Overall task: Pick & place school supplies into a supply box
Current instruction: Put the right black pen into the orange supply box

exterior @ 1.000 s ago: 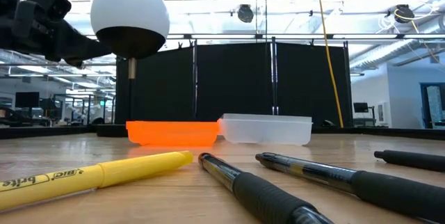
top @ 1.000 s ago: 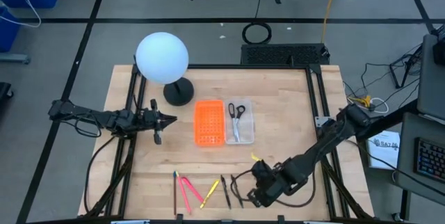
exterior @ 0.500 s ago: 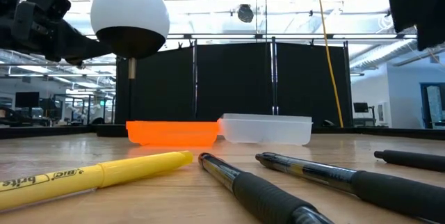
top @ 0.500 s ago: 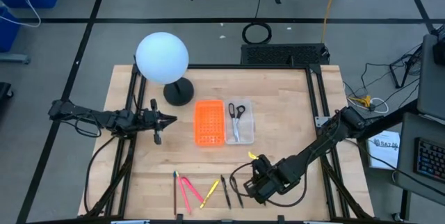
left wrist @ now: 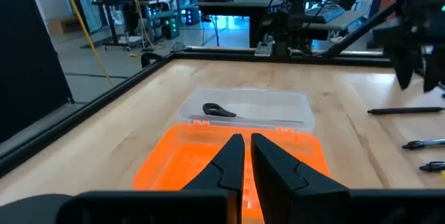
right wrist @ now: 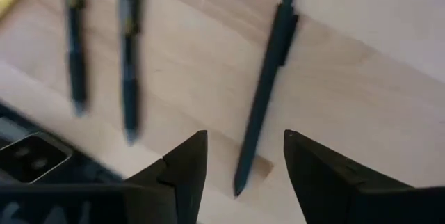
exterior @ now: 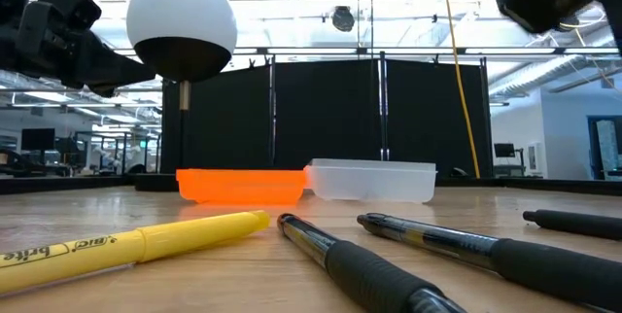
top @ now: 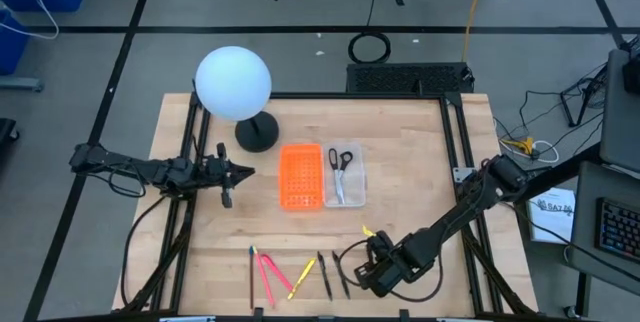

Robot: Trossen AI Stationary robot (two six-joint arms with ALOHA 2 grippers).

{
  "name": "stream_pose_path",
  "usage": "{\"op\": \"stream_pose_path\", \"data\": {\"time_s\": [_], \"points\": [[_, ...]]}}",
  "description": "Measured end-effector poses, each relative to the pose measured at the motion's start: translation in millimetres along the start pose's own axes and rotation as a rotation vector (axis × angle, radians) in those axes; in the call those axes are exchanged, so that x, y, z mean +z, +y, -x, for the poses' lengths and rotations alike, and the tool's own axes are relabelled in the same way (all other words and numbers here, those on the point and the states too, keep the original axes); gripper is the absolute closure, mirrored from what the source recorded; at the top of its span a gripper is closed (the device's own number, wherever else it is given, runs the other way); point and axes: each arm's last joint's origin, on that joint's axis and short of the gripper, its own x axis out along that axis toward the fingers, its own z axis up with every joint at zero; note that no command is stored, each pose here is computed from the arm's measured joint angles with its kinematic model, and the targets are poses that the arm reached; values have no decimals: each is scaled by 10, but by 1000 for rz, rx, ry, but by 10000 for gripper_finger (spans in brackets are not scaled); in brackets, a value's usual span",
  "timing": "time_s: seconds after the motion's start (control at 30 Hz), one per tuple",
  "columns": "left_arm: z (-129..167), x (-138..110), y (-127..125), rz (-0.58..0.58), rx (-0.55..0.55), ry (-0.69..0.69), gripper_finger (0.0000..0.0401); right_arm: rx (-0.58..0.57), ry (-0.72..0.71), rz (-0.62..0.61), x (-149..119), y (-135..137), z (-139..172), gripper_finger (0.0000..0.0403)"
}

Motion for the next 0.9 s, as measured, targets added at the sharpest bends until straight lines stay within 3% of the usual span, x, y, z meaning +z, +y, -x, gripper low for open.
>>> {"op": "stream_pose_path", "data": {"time_s": [0.37,0.7,0.9], "points": [[0,0,0,-3,0,0,364,-127,54,22,27,-35,-466,223],[0,-8,0,-15,1,9,364,-430,125,62,33,-287,-815,223],[0,-8,1,-34,2,10,364,-427,130,100,31,-290,-825,236]]}}
